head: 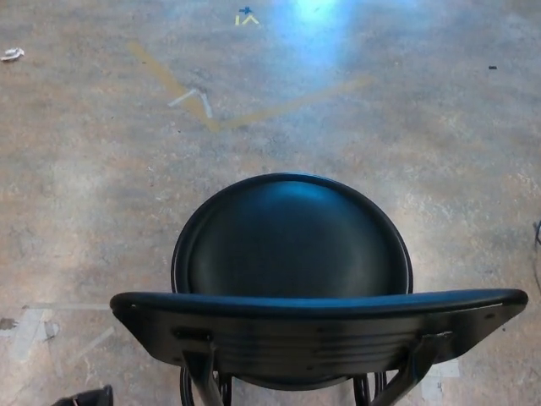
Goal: Use the right hand to rotate the back of the chair to its left.
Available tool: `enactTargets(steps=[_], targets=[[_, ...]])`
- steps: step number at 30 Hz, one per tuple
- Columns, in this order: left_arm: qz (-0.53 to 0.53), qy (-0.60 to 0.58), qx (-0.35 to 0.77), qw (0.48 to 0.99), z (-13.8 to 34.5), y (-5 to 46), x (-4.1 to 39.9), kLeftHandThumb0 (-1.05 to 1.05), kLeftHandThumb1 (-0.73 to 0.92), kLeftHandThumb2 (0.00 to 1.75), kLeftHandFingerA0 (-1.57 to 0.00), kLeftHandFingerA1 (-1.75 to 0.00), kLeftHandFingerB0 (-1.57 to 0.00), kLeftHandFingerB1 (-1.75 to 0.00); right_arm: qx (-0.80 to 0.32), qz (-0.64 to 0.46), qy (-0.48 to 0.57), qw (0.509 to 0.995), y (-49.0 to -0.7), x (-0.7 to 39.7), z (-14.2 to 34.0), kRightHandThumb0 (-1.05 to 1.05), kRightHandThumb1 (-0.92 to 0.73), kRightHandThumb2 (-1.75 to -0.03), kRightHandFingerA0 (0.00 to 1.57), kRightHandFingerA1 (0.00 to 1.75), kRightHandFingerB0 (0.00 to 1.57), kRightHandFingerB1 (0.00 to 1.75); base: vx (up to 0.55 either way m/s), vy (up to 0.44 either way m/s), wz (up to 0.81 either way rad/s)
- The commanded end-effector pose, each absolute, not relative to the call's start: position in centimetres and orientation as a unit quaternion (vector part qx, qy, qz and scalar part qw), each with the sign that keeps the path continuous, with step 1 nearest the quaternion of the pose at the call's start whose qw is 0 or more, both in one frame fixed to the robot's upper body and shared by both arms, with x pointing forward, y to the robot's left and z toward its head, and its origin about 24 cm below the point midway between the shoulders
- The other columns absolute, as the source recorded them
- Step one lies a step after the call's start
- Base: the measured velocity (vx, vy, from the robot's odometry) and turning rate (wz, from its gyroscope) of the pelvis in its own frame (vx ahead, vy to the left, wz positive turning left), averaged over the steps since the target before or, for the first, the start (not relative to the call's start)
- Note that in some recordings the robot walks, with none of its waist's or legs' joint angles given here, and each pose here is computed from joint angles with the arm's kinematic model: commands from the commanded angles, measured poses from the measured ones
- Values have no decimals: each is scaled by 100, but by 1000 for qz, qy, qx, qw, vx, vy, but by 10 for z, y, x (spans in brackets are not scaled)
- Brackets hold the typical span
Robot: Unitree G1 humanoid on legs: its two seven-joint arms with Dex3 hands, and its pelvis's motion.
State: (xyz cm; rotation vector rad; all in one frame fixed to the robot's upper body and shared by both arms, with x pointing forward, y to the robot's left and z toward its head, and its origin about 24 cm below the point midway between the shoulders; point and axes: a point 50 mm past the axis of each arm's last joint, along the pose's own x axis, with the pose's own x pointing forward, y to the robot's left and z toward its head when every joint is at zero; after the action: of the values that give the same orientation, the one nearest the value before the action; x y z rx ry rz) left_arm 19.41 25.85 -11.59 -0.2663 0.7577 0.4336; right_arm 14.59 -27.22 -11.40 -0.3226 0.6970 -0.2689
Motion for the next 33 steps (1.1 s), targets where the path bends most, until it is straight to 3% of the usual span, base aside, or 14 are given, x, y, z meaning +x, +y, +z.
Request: enactTargets(steps=[1, 3, 4, 8, 9, 11, 12, 13, 16, 17, 21, 23, 24, 33], targets=[[243, 321, -197, 894, -115, 258, 195, -105, 33, 94, -51, -148, -53, -141, -172, -148, 224, 948, -281, 158, -92, -82, -51, -92, 0, 10, 0, 9, 0, 0, 0], [240, 319, -195, 896, -114, 257, 197, -105, 32, 97, -51, -149, -52, -143, -186, -139, 209, 950, -282, 161, -87, -82, -66, -60, 0, 13, 0, 7, 0, 0, 0], [238, 319, -195, 896, -114, 257, 198, -105, 38, 92, -50, -149, -53, -141, -191, -134, 198, 952, -283, 164, -83, -92, -56, -92, 0, 1, 0, 0, 0, 0, 0], [241, 315, -204, 895, -113, 257, 200, -105, 45, 71, -48, -150, -56, -139, -231, -115, 139, 956, -293, 180, -58, -96, -55, -93, 0, 0, 0, 0, 0, 0, 0], [242, 313, -206, 895, -113, 257, 200, -105, 31, 100, -51, -148, -57, -145, -236, -110, 122, 958, -295, 183, -51, -96, -54, -91, 0, 0, 0, 0, 0, 0, 0], [244, 311, -210, 894, -113, 257, 200, -105, 45, 70, -50, -151, -61, -138, -267, -96, 87, 955, -301, 191, -34, -99, -56, -93, 0, 0, 0, 0, 0, 0, 0], [244, 311, -209, 894, -113, 257, 200, -105, 32, 101, -50, -147, -54, -144, -298, -78, 57, 950, -304, 196, -20, -98, -53, -89, 0, 0, 0, 0, 0, 0, 0], [242, 312, -207, 895, -113, 257, 200, -105, 46, 75, -50, -149, -57, -135, -338, -45, 16, 940, -305, 202, 0, -98, -52, -87, 0, 0, 0, 0, 0, 0, 0], [241, 313, -204, 896, -113, 257, 200, -105, 45, 78, -49, -148, -57, -136, -359, -14, 4, 933, -302, 204, 14, -101, -52, -90, 0, 0, 0, 0, 0, 0, 0], [240, 314, -201, 896, -113, 257, 200, -105, 45, 72, -48, -151, -59, -138, -373, 18, -9, 928, -298, 205, 21, -99, -65, -61, 0, 0, 0, 0, 0, 0, 0], [240, 313, -201, 897, -112, 255, 203, -105, 45, 71, -52, -151, -57, -141, -411, 86, -12, 908, -287, 204, 37, -105, -67, -61, 0, 0, 0, 0, 0, 0, 0], [241, 311, -202, 897, -111, 255, 205, -105, 30, 100, -53, -150, -56, -148, -424, 116, -13, 898, -280, 203, 43, -104, -50, -90, 0, 0, 0, 0, 0, 0, 0], [241, 311, -201, 897, -111, 255, 205, -105, 47, 75, -51, -150, -54, -140, -428, 131, -10, 894, -278, 202, 46, -105, -66, -60, 0, 0, 0, 0, 0, 0, 0], [243, 311, -202, 896, -110, 256, 206, -105, 40, 87, -50, -150, -51, -142, -448, 253, -8, 858, -257, 194, 71, -105, -64, -59, 0, 0, 0, 0, 0, 0, 0]])
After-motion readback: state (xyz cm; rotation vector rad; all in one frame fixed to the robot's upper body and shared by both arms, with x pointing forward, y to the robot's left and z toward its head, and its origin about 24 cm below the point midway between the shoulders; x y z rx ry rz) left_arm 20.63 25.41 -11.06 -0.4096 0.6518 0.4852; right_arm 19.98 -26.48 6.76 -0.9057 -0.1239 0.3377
